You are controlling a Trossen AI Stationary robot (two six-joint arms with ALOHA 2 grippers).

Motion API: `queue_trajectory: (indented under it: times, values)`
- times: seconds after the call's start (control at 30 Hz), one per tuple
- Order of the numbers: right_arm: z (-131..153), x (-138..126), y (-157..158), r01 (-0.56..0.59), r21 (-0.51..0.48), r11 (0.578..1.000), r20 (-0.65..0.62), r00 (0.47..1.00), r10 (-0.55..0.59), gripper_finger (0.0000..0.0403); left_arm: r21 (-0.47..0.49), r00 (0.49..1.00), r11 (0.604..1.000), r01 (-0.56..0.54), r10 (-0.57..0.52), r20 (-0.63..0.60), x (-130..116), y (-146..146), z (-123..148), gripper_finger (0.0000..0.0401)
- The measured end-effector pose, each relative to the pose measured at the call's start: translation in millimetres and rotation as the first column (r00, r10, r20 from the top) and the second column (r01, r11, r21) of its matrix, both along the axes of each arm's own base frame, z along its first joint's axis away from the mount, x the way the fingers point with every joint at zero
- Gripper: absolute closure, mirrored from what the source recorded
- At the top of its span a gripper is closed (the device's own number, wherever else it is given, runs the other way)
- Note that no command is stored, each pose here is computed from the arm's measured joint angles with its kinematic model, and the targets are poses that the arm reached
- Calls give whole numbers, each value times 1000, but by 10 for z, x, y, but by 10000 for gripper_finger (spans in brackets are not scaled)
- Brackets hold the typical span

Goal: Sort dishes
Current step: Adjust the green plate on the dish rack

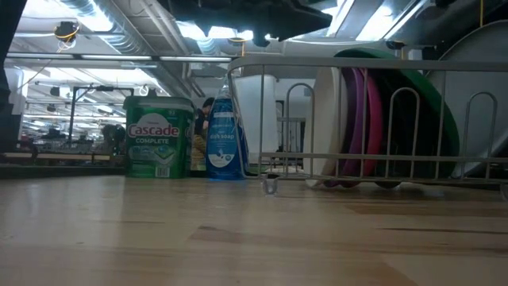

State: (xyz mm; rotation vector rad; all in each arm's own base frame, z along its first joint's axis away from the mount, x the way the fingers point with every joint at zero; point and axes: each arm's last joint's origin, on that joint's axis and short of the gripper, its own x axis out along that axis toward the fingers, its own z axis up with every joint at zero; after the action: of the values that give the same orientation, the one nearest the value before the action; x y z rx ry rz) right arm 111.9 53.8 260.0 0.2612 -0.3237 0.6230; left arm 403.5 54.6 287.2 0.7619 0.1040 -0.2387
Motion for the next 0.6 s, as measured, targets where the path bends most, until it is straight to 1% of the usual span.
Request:
queue_trajectory:
  times: [0.13, 0.2, 0.27, 0.33, 0.43, 0.5, 0.6]
  values:
    - [48, -14, -17, 33, 33, 999, 45, 998, -34, 255, -1, 1000, 1000, 7, -7, -2, 6, -44, -1, 278]
    - [59, -12, -32, 87, 43, 995, 56, 994, -89, 255, 0, 1000, 1000, 5, -5, -1, 9, -61, 0, 278]
    - [71, -6, -54, 166, 61, 984, 62, 984, -170, 255, 2, 1000, 1000, -4, 4, -1, 10, -61, -1, 278]
    - [73, 2, -78, 259, 69, 963, 58, 963, -263, 255, 3, 1000, 1000, -14, 14, -2, 10, -57, -1, 278]
    - [83, 6, -114, 384, 77, 920, 60, 919, -389, 255, 4, 1000, 1000, -16, 16, -2, 10, -55, -1, 278]
    - [92, 4, -130, 439, 73, 895, 70, 893, -444, 255, 4, 1000, 1000, -19, 19, -2, 8, -46, -1, 278]
    - [113, -5, -146, 484, 75, 872, 93, 867, -490, 255, 6, 1000, 1000, -18, 18, -1, 9, -46, -1, 278]
